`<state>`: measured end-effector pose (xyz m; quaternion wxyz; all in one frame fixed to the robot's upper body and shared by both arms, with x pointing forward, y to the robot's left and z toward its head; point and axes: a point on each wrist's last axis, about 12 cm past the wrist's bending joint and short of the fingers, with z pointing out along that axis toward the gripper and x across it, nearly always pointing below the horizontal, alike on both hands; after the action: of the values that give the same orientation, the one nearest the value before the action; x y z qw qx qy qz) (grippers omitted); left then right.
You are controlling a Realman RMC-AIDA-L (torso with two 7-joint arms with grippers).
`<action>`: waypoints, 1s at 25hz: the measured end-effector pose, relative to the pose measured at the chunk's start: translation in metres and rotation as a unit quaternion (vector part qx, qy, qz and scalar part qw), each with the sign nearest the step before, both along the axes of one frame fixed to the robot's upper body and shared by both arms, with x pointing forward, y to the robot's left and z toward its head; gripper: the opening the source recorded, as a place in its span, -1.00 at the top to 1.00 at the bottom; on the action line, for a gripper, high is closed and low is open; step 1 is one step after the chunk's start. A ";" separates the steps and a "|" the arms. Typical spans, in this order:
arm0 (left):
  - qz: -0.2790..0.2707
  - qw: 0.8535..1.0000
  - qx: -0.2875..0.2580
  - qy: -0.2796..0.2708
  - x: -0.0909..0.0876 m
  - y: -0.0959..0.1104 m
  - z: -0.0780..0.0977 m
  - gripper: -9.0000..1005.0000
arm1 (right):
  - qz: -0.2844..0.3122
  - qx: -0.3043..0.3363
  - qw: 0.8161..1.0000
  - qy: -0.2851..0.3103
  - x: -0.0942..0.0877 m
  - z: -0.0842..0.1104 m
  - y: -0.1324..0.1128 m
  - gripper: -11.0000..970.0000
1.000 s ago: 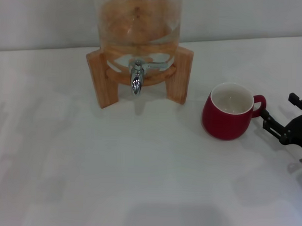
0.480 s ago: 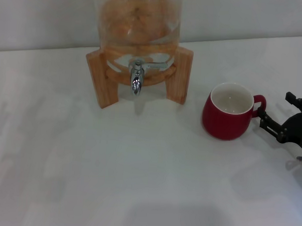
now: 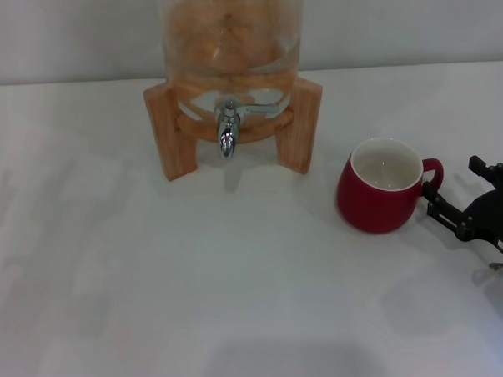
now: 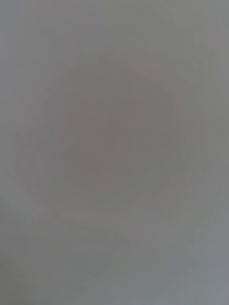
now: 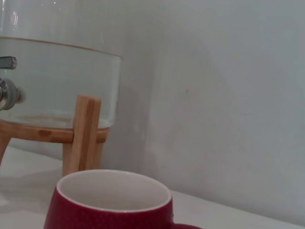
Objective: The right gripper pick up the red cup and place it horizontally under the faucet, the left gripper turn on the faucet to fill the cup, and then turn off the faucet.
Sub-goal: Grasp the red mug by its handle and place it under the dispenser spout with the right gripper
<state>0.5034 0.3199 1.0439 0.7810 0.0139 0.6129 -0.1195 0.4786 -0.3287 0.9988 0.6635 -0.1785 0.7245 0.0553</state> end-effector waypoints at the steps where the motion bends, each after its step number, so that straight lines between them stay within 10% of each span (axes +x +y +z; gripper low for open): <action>1: 0.000 1.000 0.000 0.000 0.000 0.000 0.000 -0.64 | 0.000 0.000 1.000 0.000 0.000 0.000 0.000 -0.66; 25: -0.009 1.000 0.001 0.001 0.002 -0.004 0.000 -0.64 | 0.005 -0.020 1.000 0.007 0.017 0.003 0.002 -0.65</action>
<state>0.5053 0.3158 1.0439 0.7792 0.0196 0.6138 -0.1257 0.4955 -0.3270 1.0015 0.6544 -0.1951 0.7292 0.0454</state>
